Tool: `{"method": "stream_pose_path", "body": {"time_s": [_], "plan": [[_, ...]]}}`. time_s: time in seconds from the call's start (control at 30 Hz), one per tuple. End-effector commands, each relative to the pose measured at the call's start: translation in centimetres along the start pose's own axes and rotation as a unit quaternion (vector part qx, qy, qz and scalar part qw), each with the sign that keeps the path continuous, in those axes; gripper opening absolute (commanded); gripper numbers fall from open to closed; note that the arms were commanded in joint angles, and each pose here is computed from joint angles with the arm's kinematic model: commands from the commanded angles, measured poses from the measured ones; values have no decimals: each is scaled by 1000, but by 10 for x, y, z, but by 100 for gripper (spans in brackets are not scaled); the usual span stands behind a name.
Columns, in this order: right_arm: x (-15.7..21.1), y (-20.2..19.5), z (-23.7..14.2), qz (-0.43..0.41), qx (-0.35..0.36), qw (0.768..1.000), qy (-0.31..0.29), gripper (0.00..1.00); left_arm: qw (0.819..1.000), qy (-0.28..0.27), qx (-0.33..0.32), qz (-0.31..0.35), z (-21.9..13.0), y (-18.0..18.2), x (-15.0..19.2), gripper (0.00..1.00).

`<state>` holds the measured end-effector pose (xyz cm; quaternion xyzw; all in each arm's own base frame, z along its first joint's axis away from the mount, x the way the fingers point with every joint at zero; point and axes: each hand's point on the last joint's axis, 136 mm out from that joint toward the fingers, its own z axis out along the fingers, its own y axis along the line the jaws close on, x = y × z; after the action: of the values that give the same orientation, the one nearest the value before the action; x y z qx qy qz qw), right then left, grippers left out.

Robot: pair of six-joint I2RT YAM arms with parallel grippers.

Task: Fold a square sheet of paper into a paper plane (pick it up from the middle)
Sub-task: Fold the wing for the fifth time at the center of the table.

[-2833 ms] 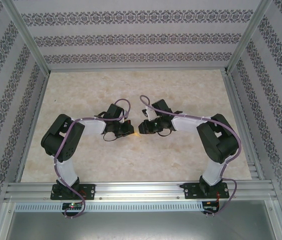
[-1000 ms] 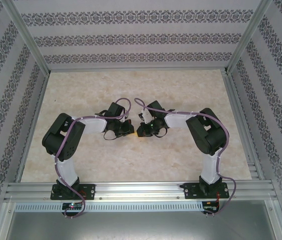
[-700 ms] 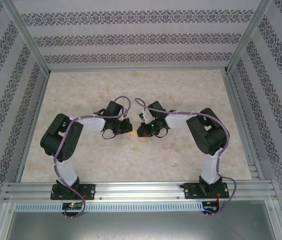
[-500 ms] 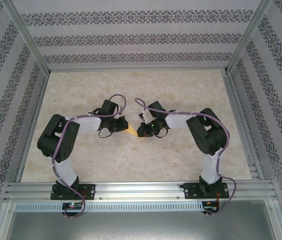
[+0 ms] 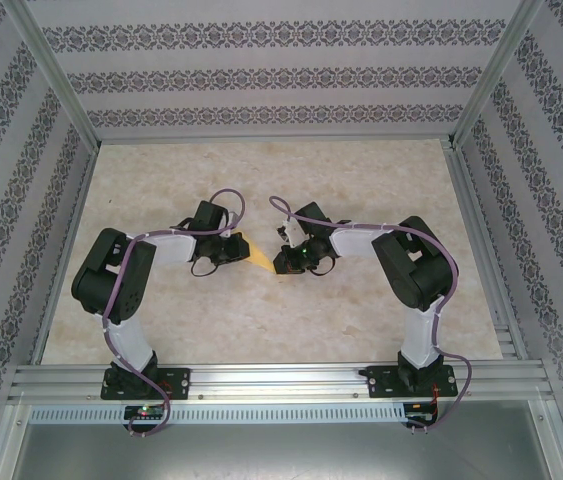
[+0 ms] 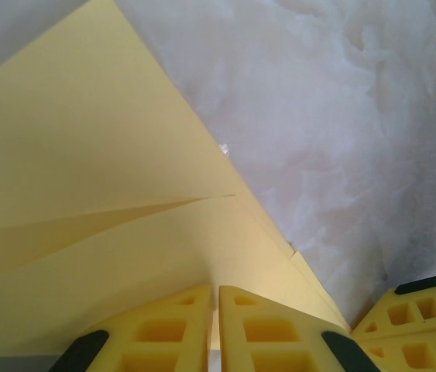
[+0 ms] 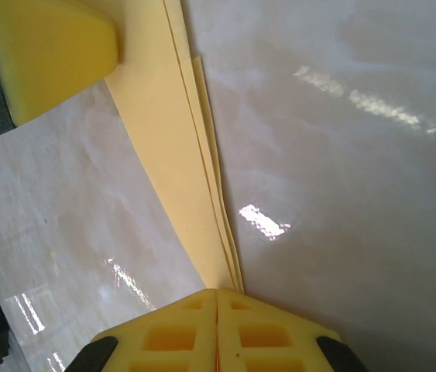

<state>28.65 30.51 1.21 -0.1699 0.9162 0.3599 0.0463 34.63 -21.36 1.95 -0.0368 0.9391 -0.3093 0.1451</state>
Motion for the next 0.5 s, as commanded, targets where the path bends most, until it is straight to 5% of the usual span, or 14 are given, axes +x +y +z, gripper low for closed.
{"method": "stream_pose_path", "body": {"time_s": [0.0, 0.47], "plan": [[43, -47, 9, 53, 78, 994, 60, 8, 1000, -13, -26, -3, 0, 23, -5, 12], [55, -60, 5, 64, 98, 991, 70, 8, 992, -61, -83, -76, -27, 89, -42, 12]]}}
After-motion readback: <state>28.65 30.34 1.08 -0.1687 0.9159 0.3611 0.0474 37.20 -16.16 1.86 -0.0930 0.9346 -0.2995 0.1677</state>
